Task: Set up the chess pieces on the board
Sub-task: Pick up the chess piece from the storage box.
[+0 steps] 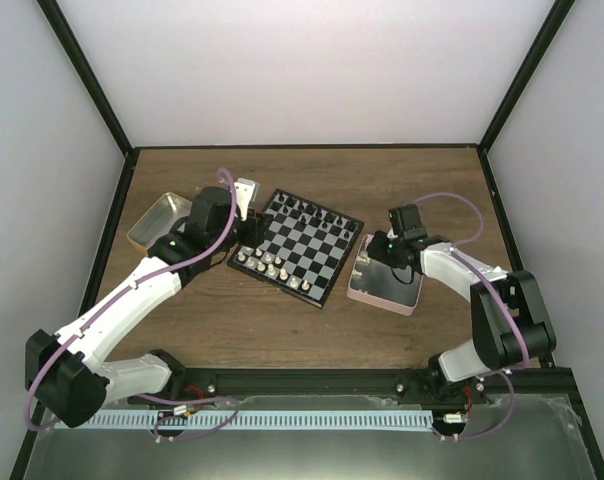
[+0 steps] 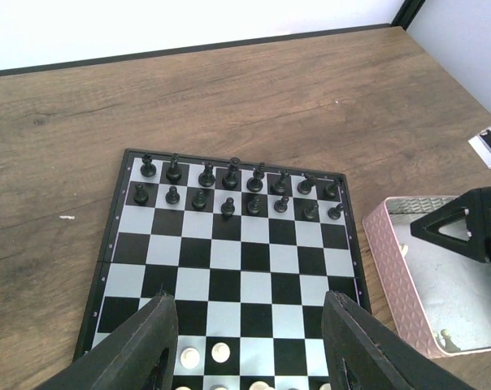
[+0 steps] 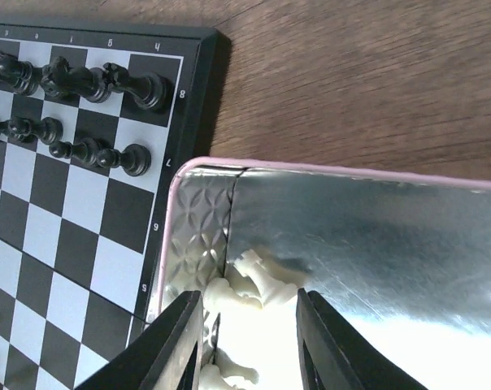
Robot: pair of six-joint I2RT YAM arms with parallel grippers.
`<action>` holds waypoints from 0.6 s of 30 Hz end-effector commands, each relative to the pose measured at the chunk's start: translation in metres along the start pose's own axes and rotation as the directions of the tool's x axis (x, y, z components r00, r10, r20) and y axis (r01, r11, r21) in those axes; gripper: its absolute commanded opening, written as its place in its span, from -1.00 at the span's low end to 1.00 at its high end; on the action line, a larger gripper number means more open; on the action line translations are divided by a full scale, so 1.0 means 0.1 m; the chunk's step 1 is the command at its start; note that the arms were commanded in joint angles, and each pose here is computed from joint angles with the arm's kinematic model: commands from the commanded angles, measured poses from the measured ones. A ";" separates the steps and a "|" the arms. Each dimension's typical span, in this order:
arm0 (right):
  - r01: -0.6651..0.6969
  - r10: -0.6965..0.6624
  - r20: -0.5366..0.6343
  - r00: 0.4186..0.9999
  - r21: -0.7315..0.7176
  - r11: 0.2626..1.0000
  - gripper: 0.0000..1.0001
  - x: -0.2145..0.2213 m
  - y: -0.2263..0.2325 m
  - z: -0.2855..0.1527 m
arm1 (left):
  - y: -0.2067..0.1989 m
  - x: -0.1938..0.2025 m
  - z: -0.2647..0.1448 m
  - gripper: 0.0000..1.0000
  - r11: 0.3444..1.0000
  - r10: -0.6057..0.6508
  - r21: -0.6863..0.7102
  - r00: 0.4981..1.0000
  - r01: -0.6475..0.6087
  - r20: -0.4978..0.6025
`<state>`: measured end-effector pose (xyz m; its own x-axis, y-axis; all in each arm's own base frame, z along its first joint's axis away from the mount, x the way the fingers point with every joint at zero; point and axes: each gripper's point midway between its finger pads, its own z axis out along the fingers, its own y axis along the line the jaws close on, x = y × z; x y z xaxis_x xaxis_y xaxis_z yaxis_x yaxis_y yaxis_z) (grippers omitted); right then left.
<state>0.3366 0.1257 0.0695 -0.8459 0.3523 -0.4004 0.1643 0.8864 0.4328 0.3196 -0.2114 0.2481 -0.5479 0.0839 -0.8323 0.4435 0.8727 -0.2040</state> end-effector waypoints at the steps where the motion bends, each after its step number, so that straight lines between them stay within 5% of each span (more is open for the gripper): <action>1: 0.073 -0.073 -0.002 0.997 -0.046 0.996 -0.32 -0.07 0.13 0.12 | 0.01 0.00 0.04 0.02 1.000 0.011 0.000 1.000 -0.011 0.007; 18: 0.223 -0.208 -0.100 0.973 0.168 0.960 -0.38 0.03 -0.14 0.34 | 0.01 0.03 0.06 0.02 1.000 0.012 0.000 1.000 -0.012 -0.002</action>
<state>0.3416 0.1291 0.0316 -0.9097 0.1747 -0.3768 0.0728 0.9603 0.2695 0.3203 -0.2120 0.2456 -0.5527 0.0870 -0.8288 0.4426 0.8733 -0.2035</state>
